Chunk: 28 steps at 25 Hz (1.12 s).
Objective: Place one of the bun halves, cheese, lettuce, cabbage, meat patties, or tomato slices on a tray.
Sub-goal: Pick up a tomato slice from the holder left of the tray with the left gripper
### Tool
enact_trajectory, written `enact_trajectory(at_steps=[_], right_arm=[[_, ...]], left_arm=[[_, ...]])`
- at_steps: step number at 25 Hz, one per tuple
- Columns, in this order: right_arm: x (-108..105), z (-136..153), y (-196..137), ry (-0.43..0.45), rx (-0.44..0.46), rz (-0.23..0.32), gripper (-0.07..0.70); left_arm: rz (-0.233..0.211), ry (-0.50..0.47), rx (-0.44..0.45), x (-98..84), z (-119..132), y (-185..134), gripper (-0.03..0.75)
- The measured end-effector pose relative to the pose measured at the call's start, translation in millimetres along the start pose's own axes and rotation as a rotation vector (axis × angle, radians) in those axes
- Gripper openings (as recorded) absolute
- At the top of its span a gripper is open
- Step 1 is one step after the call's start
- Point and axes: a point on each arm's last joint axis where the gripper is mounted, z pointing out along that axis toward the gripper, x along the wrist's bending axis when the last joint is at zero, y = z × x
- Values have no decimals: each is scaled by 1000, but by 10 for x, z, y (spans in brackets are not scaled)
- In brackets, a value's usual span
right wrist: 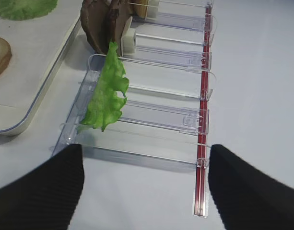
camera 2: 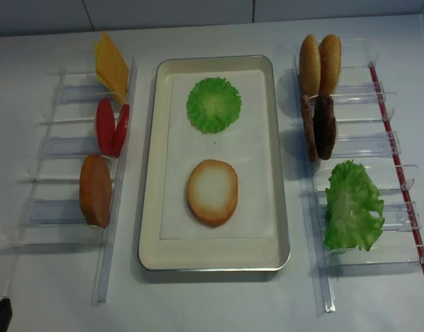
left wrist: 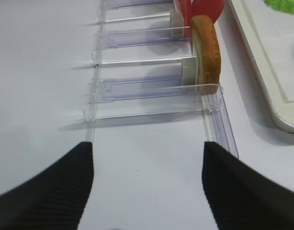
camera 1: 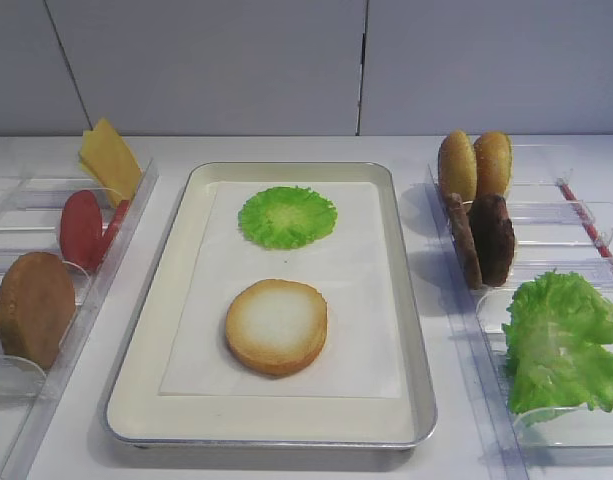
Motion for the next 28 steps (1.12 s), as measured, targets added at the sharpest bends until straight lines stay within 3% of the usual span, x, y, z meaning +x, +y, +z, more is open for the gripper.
enact_trajectory(at_steps=[28], right_arm=[[0,0,0,0,0,1,565]], left_arm=[[0,0,0,0,0,0,471]])
